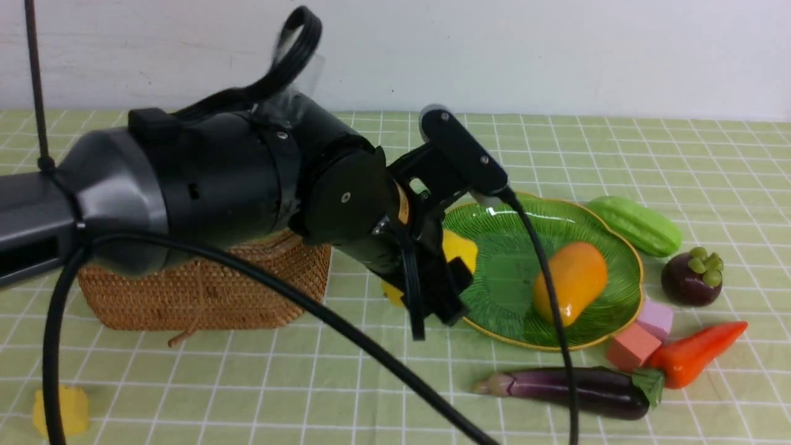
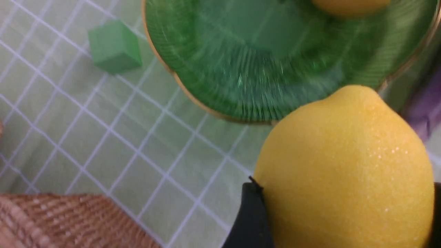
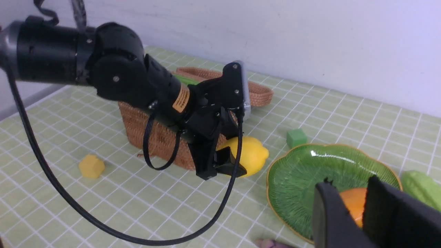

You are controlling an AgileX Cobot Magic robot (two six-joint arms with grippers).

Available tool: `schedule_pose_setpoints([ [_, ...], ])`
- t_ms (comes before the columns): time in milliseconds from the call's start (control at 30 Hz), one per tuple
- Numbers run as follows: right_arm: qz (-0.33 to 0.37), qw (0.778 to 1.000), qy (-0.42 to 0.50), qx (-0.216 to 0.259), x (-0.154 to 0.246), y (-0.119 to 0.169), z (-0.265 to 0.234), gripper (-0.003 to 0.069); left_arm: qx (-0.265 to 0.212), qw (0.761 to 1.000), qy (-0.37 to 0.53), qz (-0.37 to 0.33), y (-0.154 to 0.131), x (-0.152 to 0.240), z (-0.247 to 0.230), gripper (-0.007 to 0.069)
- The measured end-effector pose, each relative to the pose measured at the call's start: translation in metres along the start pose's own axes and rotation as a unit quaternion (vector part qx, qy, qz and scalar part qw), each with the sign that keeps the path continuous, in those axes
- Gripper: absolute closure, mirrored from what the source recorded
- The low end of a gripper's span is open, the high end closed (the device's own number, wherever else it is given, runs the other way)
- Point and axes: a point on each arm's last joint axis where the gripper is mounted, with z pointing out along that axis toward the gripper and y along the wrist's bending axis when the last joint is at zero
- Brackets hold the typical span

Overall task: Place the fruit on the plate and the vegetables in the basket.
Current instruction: Grab a lemon with your left arm and place it on the plate on the right

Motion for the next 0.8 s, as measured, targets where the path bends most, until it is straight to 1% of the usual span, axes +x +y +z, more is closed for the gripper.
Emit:
schedule_pose_setpoints([
  [133,0.005,1.0,-0.01,0.009,-0.002,-0.002,0.0,0.0496,-0.007,0.997,-0.066,-0.034,0.0,-0.01,0.015,0.0064],
  [267,0.005,1.0,-0.011,0.01,-0.002,-0.002,0.0,0.0494,-0.009,0.996,-0.086,-0.036,0.0,-0.017,0.036,0.0064],
  [333,0.005,1.0,-0.011,0.01,-0.002,-0.002,0.0,0.0491,-0.01,0.995,-0.096,-0.037,0.002,-0.028,0.056,0.0064],
  [533,0.004,1.0,-0.009,0.011,-0.002,-0.002,0.0,0.0489,-0.013,0.995,-0.089,-0.03,0.004,-0.043,0.102,0.0065],
  [633,0.005,1.0,-0.001,0.009,0.0,-0.002,0.0,0.0489,-0.015,0.997,-0.067,-0.02,0.003,-0.04,0.124,0.0065],
  [800,0.006,1.0,0.004,0.008,0.001,-0.002,0.0,0.0489,-0.017,0.998,-0.056,-0.024,0.007,-0.036,0.136,0.0065],
])
